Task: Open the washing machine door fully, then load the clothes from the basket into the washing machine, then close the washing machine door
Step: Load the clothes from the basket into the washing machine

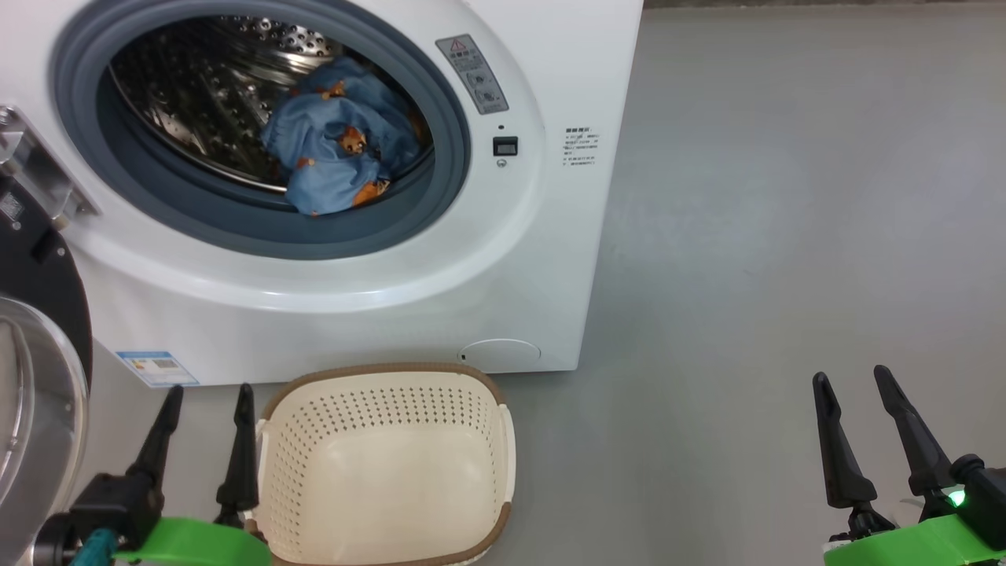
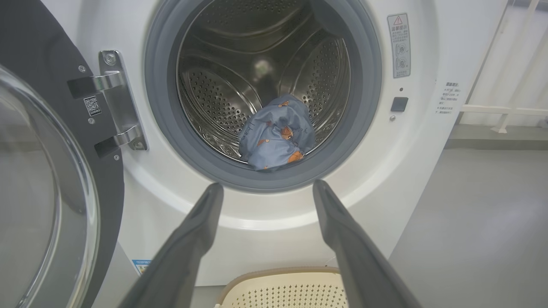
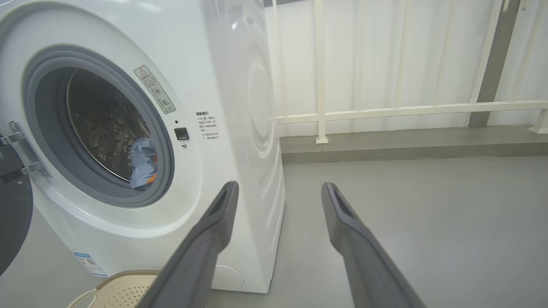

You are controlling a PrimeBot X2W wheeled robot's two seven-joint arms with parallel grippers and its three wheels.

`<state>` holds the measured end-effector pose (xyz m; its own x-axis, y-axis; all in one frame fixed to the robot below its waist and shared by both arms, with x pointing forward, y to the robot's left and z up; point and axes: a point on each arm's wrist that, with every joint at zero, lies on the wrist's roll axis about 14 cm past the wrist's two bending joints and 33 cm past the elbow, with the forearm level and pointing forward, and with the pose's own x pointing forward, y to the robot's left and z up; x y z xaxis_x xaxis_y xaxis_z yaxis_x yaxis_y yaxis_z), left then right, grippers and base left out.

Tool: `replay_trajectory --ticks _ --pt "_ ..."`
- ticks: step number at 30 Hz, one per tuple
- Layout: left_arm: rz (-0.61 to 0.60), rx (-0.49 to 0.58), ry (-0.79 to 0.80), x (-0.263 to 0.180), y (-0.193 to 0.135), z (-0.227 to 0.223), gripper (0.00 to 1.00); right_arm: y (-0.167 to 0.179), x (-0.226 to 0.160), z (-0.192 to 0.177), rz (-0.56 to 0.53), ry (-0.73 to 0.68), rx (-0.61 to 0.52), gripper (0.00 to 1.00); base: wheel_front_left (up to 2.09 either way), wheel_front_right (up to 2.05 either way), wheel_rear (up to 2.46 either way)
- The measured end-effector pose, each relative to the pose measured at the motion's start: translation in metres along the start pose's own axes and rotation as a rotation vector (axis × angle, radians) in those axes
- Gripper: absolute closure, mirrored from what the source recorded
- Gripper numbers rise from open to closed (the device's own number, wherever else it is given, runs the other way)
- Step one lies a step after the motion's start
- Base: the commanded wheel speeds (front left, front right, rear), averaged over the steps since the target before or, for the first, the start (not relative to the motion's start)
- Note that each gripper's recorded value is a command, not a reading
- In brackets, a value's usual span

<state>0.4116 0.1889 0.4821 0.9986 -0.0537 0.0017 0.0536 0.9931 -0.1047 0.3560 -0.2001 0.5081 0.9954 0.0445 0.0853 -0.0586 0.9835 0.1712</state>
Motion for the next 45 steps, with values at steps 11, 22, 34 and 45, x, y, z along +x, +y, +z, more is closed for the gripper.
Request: replay_trajectory --ticks 11,22,34,45 --pt "0.008 -0.011 -0.006 -0.020 -0.001 0.001 0.00 0.000 -0.013 -0.001 -0.008 0.004 0.008 0.00 0.00 0.00 0.00" --pt "0.003 -0.009 -0.001 -0.020 -0.003 -0.001 0.00 0.000 -0.013 -0.003 -0.016 0.012 0.013 0.00 0.00 0.00 0.00" --pt "-0.001 -0.007 -0.007 -0.020 -0.003 0.000 0.00 0.000 -0.012 -0.004 -0.015 0.015 0.013 0.00 0.00 0.00 0.00" --pt "-0.009 -0.006 -0.003 -0.019 -0.006 -0.001 0.00 -0.001 -0.012 -0.005 -0.016 0.017 0.013 0.00 0.00 0.00 0.00"
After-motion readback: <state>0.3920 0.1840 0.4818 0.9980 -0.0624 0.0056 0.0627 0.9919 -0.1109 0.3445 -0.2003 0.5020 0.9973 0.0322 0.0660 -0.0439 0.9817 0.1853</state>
